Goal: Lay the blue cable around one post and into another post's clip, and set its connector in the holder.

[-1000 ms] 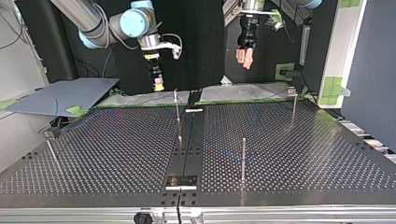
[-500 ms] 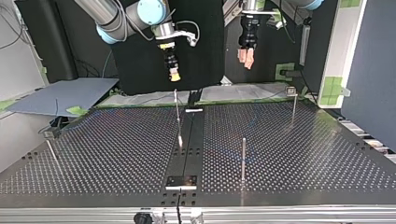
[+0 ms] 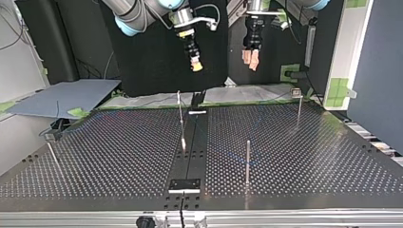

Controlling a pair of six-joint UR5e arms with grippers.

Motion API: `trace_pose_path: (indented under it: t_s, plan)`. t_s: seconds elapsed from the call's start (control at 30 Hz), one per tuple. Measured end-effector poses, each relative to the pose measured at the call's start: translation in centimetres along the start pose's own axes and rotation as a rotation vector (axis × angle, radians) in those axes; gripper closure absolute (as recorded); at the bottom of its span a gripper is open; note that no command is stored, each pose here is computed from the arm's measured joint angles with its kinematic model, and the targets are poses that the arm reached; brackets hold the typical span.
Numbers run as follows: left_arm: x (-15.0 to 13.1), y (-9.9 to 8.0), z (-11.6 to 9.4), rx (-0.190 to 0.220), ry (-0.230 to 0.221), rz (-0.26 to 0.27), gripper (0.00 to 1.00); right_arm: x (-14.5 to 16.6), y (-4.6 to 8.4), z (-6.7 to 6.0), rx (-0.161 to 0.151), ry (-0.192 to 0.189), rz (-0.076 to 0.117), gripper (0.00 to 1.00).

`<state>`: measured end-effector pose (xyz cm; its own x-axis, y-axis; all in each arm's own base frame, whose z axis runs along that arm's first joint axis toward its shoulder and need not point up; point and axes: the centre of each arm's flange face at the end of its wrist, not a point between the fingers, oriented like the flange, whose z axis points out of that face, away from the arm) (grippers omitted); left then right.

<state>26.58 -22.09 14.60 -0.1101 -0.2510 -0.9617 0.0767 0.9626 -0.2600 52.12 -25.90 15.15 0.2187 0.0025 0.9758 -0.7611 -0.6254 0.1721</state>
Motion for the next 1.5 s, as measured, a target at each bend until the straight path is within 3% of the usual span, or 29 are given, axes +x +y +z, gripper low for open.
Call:
trace_pose_path:
  t_s: [0.27,0.47,0.63,0.77,0.9,1.1,1.2,1.4,1.5]
  plan:
    - [0.0,0.0,0.1,-0.001,0.001,-0.005,0.0,0.5,-2.6,-1.6,-0.002,0.02,0.023,0.01]
    - [0.0,0.1,0.1,-0.002,0.001,-0.005,0.0,0.9,-4.1,-3.8,-0.003,0.03,0.048,0.01]
    - [0.0,0.1,0.1,0.0,0.003,-0.005,0.0,1.7,-5.0,-6.0,-0.006,0.06,0.08,0.01]
    - [0.0,0.1,0.0,0.0,0.005,-0.004,0.0,2.3,-4.7,-7.0,-0.026,0.083,0.104,0.01]
    - [0.0,0.0,0.0,0.0,0.005,-0.004,0.0,2.8,-3.1,-7.3,-0.058,0.11,0.118,0.01]
    - [0.0,0.1,0.0,-0.002,0.005,-0.004,0.0,3.6,-0.1,-7.6,-0.076,0.154,0.105,0.01]
    - [0.0,0.1,0.0,-0.003,0.004,-0.004,0.0,3.3,1.1,-7.8,-0.089,0.154,0.093,0.01]
    - [0.0,0.1,0.0,-0.002,0.005,-0.002,0.0,0.4,3.0,-7.3,-0.118,0.086,0.038,0.01]
    - [0.0,0.1,0.1,-0.001,0.005,-0.002,0.0,-0.9,3.4,-6.6,-0.127,0.054,0.025,0.01]
